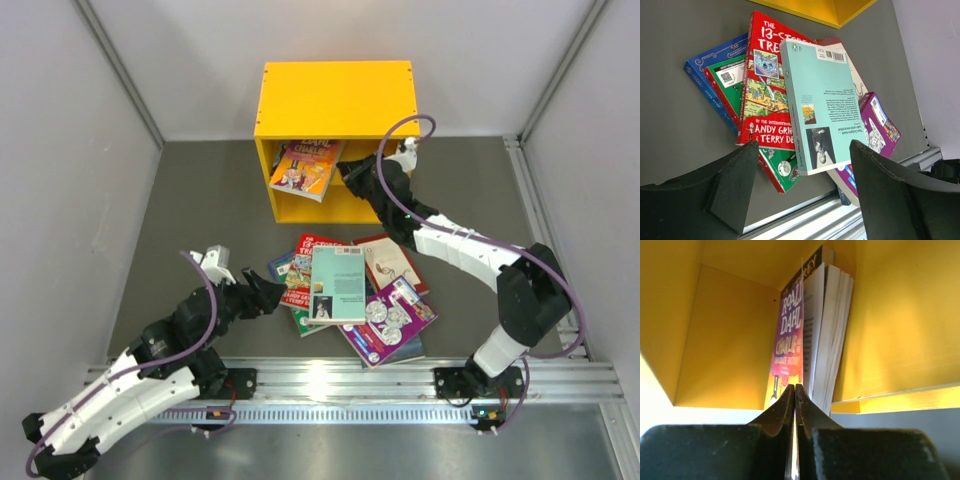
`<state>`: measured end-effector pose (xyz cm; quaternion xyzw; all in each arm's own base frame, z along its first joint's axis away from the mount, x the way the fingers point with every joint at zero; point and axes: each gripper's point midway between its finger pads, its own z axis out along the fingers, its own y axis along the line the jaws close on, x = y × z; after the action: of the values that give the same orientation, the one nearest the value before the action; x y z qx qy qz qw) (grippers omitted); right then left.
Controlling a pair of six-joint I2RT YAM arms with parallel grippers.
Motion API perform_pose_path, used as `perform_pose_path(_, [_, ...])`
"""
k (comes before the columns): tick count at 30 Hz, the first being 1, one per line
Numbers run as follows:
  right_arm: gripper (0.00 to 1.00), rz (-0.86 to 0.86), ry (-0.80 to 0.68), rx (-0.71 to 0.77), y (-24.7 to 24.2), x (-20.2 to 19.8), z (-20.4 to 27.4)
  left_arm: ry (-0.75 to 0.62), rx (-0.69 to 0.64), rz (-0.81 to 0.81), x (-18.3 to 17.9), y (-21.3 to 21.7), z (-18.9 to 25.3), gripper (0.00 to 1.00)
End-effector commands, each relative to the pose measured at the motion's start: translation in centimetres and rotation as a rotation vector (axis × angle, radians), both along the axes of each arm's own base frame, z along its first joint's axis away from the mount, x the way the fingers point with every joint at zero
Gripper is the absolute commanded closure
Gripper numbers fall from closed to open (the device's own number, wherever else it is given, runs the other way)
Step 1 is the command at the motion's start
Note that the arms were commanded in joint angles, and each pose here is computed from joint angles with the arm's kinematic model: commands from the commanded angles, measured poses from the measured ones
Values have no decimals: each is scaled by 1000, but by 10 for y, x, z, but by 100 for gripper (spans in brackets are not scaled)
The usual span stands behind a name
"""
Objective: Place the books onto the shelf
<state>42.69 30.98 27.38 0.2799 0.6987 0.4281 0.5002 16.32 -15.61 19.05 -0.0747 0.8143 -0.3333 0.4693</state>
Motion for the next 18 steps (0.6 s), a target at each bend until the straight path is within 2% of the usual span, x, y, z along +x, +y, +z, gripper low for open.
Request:
perform_pose_path(1, [100,0,-19,12,-1,1,17,-33,-40,-5,3,-5,12,22])
perform_pose_path(8, [100,-9,52,-23,3,2,-4,-37,-42,9,2,0,10,21])
perform_pose_path(18, [100,26,68,-12,26,11,-14,-40,-23,25,1,8,8,21])
